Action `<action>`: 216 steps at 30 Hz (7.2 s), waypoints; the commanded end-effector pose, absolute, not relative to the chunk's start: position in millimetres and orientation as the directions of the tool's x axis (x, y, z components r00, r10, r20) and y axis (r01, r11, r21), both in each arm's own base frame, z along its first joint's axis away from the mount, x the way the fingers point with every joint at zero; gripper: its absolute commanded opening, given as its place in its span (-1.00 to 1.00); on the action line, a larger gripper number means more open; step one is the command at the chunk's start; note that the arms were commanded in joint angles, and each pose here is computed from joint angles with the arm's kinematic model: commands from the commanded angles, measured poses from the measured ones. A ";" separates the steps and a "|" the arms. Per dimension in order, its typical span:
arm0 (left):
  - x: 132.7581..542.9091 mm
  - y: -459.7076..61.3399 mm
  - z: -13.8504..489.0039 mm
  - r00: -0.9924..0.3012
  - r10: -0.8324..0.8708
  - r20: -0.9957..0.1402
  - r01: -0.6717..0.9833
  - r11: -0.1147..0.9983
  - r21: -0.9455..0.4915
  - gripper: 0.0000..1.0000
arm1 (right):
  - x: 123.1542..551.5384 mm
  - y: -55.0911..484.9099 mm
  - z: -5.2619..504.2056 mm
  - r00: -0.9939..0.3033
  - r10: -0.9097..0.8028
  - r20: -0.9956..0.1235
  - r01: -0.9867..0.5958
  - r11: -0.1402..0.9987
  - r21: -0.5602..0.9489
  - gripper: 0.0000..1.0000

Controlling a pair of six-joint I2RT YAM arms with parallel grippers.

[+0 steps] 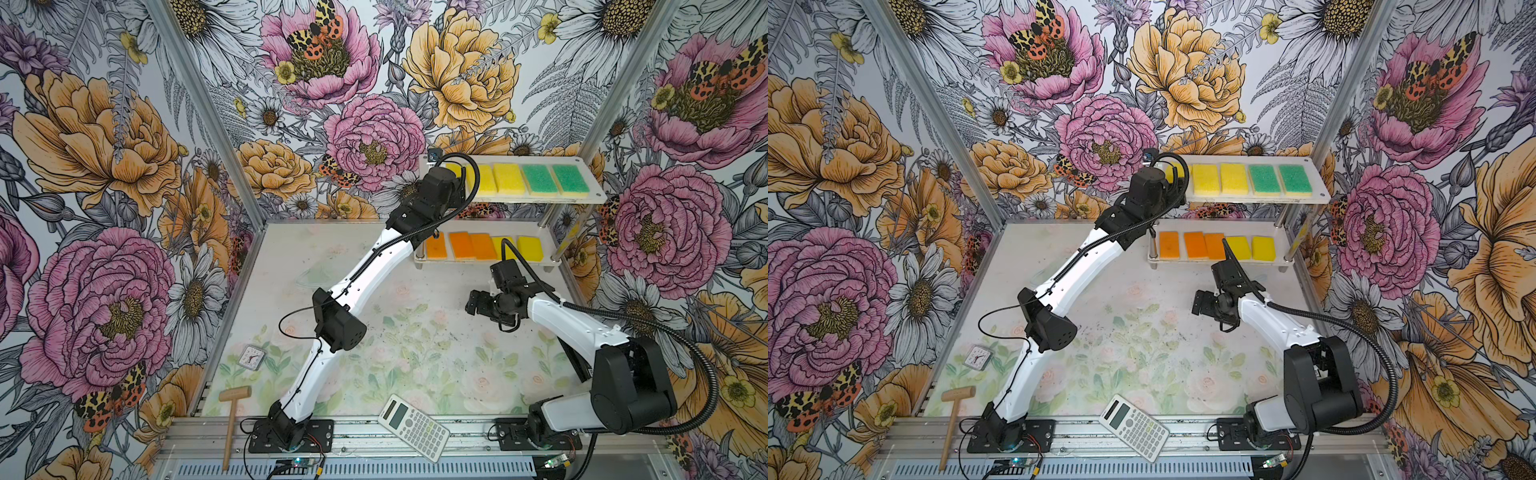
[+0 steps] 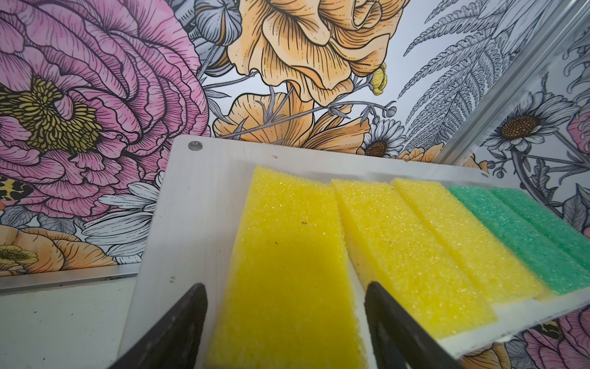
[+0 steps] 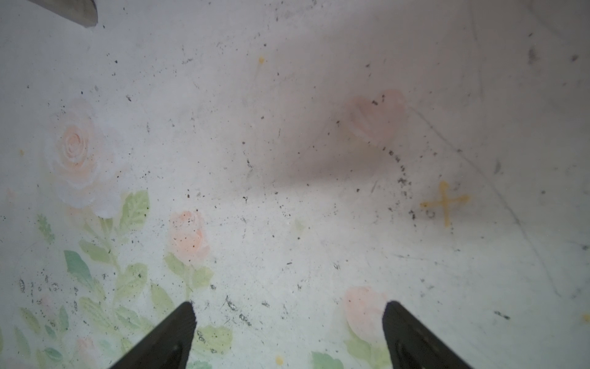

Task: Arrange cleaning sponges on a shelf
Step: Place the cleaning sponge on the shelf, then reset both arms

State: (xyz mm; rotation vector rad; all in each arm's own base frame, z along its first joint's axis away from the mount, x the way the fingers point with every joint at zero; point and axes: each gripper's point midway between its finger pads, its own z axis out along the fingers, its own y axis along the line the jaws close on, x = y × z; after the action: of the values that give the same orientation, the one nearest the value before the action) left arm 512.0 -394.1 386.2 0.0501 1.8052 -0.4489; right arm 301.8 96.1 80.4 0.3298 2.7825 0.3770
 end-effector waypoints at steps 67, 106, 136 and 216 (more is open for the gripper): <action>466.7 -344.1 442.7 -0.257 -0.197 -0.946 0.265 0.927 -0.265 0.98 | 321.0 106.1 131.8 -0.905 0.124 -0.408 -0.008 0.952 0.306 0.90; 341.1 23.0 242.4 -0.047 -0.289 -0.956 -0.052 0.957 -0.287 0.98 | 391.5 56.2 211.8 -0.578 -0.264 -0.772 -0.165 0.965 -0.206 0.81; 366.8 41.5 166.7 -0.109 -0.183 -0.977 -0.098 0.980 -0.172 0.98 | 403.0 -13.7 132.5 -0.311 0.019 -0.950 0.020 1.000 0.013 0.78; 402.9 19.5 118.5 -0.220 -0.047 -0.974 -0.133 0.991 -0.018 0.97 | 403.4 -22.8 111.8 -0.277 0.023 -0.961 0.087 0.996 -0.001 0.99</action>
State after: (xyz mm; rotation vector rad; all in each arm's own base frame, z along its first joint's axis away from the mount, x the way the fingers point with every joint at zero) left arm 402.0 17.2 110.2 -0.1339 1.8163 0.0629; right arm 401.4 -21.7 108.6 0.0647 1.8764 -0.0556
